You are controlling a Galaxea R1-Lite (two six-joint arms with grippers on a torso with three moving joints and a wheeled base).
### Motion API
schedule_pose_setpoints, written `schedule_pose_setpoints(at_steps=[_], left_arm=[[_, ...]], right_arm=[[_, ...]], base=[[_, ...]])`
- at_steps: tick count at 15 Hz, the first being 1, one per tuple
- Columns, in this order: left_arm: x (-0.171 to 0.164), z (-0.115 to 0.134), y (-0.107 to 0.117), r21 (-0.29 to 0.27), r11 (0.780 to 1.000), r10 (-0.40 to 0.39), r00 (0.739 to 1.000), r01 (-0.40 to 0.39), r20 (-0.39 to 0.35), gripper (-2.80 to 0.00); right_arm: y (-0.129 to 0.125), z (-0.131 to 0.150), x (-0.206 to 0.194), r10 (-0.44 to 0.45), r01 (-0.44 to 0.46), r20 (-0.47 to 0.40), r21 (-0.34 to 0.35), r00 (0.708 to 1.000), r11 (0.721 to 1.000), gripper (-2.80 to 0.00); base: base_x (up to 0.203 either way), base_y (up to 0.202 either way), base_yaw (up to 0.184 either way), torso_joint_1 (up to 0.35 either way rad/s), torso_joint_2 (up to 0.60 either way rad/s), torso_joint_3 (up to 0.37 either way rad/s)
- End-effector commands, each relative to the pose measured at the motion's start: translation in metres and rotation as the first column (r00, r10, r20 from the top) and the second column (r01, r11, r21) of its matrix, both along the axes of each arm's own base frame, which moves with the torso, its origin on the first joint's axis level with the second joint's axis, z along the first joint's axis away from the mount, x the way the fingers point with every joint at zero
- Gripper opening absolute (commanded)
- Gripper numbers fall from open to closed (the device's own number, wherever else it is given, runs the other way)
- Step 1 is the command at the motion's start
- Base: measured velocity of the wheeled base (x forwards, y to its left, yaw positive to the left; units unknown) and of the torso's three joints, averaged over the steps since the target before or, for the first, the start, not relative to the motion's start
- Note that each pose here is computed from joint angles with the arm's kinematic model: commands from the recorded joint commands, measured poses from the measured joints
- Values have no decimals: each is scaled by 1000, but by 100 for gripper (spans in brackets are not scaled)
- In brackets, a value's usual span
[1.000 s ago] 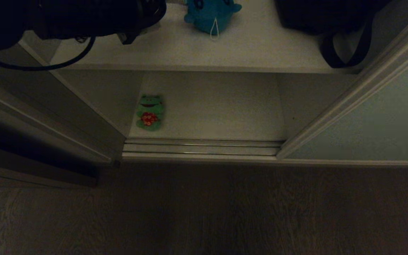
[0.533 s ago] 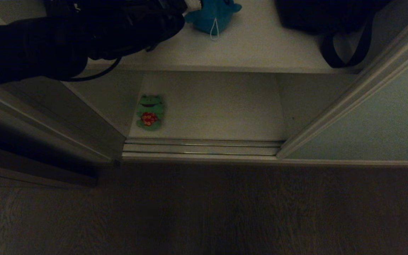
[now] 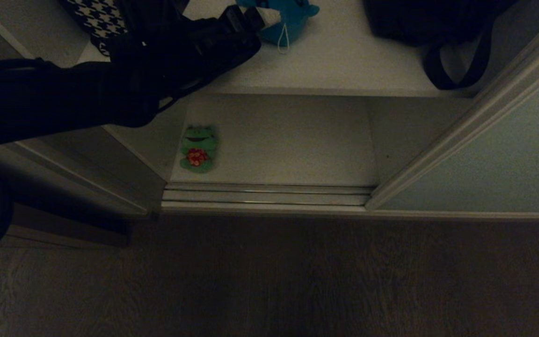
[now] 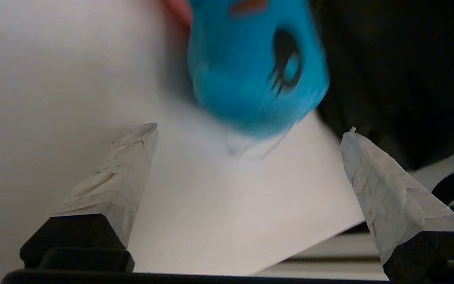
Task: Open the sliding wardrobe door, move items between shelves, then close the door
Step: Place the blue doll on the lower shelf
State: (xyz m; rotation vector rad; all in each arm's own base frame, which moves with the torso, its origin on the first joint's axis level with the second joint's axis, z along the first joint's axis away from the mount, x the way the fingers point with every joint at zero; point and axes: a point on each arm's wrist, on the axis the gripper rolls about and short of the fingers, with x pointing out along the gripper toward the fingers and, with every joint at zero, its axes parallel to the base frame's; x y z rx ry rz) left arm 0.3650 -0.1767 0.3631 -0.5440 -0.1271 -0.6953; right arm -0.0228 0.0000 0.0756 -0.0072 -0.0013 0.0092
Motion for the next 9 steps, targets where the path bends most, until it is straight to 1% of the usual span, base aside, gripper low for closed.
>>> schedule_pose_setpoints(at_steps=[1,3,5,7,8,9], left_arm=[[9,-11,-8,8,1000,-27,1000,27,-12,0],[8,-9,-13,-15,1000,-26,999,27,45,0],[5,-3,-12,-47,999,31,997,-28,75,0],[5,-3,-14,-13,998,56,993,-55,100,0],[4,-3,-15,-12,997,72,992,-71,106,0],[3,-2,-15,2,996,88,989,-89,121,0]], right_arm=[[0,0,0,1,-1,2,0,1000,1000,-280],[0,0,0,0,0,2,0,1000,1000,-280],[0,0,0,1,-1,2,0,1000,1000,-280],[0,0,0,2,-2,2,0,1000,1000,-280],[0,0,0,2,-2,1,0,1000,1000,-280],[0,0,0,2,-2,2,0,1000,1000,-280]], base=[[0,0,0,0,0,0],[0,0,0,0,0,0],[0,0,0,0,0,0],[0,0,0,0,0,0],[0,0,0,0,0,0],[0,0,0,0,0,0]])
